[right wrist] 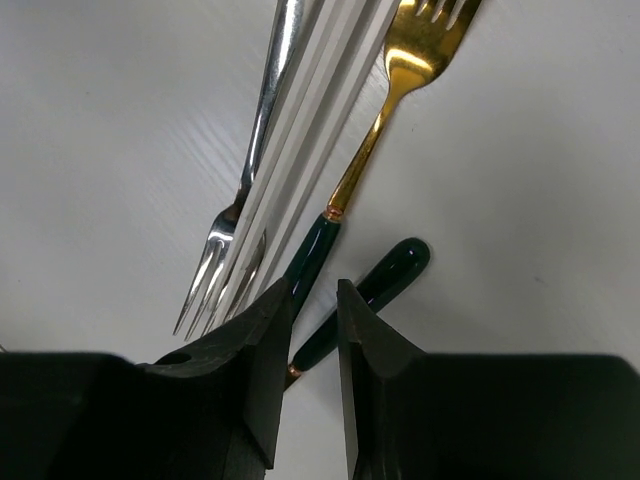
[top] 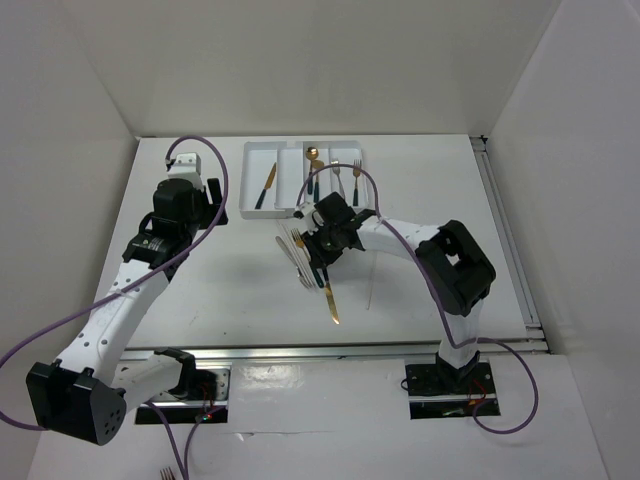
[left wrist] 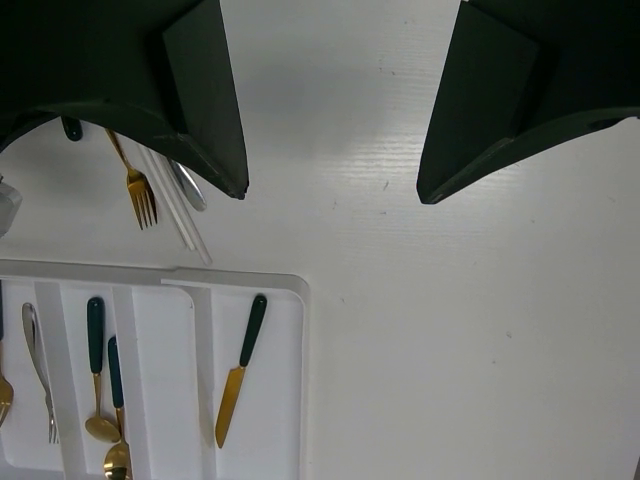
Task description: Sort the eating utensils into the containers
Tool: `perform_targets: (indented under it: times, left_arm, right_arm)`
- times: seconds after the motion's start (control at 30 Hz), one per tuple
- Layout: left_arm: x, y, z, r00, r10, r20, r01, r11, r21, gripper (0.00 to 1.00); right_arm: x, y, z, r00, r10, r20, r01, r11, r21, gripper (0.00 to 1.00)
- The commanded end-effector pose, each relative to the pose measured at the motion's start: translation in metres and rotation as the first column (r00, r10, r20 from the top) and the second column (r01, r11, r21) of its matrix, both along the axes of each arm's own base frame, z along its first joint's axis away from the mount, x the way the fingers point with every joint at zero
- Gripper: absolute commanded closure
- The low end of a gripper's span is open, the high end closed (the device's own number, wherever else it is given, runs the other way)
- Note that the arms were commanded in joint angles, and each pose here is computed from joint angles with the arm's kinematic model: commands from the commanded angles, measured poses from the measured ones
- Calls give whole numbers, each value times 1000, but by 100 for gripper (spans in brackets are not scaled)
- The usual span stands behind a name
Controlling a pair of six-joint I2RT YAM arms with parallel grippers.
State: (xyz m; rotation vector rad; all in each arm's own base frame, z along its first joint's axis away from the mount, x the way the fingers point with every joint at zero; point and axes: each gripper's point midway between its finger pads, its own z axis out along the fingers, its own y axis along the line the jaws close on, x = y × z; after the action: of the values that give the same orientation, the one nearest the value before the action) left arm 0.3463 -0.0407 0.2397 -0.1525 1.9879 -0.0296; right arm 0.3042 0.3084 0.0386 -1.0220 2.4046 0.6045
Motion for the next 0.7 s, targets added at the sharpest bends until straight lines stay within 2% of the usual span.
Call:
perform_targets:
  times: [0.0, 0.33, 0.57, 0.67]
  left_arm:
    - [2, 2, 16, 998, 4, 64, -5, 1000, 9, 18]
    - [6, 3, 11, 999, 10, 52, -11, 1000, 24, 17]
    - [6, 8, 6, 999, 27, 35, -28, 999, 32, 17]
    - [6, 8, 6, 999, 27, 35, -28, 999, 32, 17]
  right_arm:
    - [17, 16, 8, 998, 0, 69, -1, 1000, 15, 68]
    - [26, 20, -7, 997, -3, 78, 5, 1000, -25, 68]
    - [13, 24, -33, 995, 32, 91, -20, 991, -133, 61]
    - [11, 23, -34, 995, 30, 98, -15, 988, -154, 63]
